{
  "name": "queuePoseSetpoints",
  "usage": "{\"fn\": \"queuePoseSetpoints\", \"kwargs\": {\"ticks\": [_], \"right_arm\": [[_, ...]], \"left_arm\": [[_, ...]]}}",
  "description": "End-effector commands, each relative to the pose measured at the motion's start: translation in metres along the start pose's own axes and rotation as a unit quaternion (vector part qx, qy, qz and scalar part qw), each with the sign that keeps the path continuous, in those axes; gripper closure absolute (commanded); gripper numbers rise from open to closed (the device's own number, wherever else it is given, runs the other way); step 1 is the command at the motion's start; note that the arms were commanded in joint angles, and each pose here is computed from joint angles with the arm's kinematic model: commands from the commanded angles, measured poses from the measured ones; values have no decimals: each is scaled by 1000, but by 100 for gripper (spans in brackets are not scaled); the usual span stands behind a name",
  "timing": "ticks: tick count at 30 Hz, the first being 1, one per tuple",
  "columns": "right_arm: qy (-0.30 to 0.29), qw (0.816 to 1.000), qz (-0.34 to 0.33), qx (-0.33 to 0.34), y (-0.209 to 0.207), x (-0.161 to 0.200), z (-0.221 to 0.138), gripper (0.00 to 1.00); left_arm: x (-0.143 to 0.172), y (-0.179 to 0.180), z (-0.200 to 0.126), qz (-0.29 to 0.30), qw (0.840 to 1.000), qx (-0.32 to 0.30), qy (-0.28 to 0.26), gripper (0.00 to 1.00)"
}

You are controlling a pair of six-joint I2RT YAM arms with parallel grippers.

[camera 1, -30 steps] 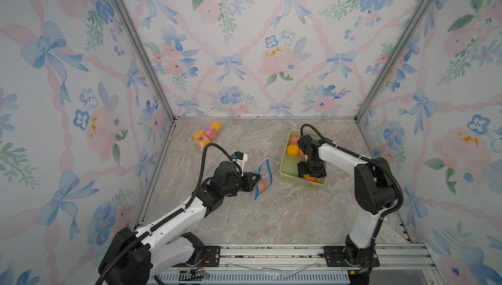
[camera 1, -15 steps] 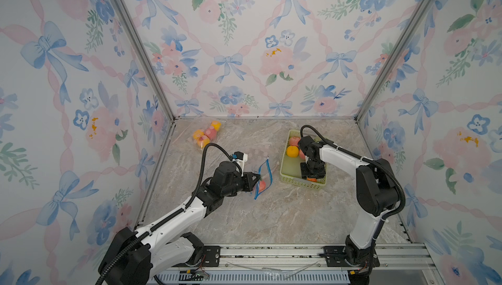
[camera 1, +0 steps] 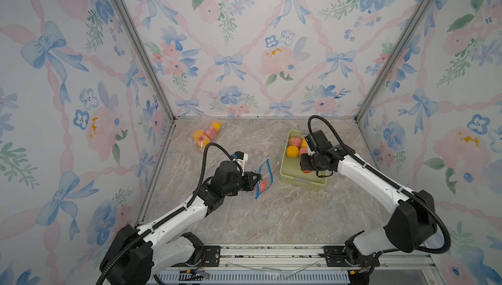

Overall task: Place the peach in a zip-top bag and seal the zipper
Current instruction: Pick up the peach from the basket, then place the peach in the zipper food storage bag.

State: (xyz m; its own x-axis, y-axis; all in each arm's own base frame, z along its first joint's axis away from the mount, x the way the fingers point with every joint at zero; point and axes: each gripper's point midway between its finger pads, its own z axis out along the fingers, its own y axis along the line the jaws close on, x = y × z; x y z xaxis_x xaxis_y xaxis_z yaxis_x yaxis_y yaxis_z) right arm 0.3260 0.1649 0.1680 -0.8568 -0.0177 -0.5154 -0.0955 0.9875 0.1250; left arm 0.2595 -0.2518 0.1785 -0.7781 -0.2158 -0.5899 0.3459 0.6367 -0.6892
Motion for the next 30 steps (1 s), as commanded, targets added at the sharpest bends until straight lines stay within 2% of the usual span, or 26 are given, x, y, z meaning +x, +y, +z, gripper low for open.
{"fn": "queuePoseSetpoints", "kwargs": {"ticks": [1,7,10,18,30], "right_arm": [[-66,993,19,-93,45,-10,-21,58],[-128,968,55,-211,102,-7,-43,59],[-138,960,56,-239,124,-3,-44,59],[-149,954,45,-256,165,12,-28,60],[-167,953,82,-239,160,17,-6,58]], "left_arm": [[-6,-6,2,-5,1000,14,-6,100],[-10,-12,2,-3,1000,20,-10,100],[-12,-15,3,-3,1000,24,-11,100],[-17,-23,4,-10,999,39,-20,100],[-28,-38,-7,-11,997,58,-42,100]]}}
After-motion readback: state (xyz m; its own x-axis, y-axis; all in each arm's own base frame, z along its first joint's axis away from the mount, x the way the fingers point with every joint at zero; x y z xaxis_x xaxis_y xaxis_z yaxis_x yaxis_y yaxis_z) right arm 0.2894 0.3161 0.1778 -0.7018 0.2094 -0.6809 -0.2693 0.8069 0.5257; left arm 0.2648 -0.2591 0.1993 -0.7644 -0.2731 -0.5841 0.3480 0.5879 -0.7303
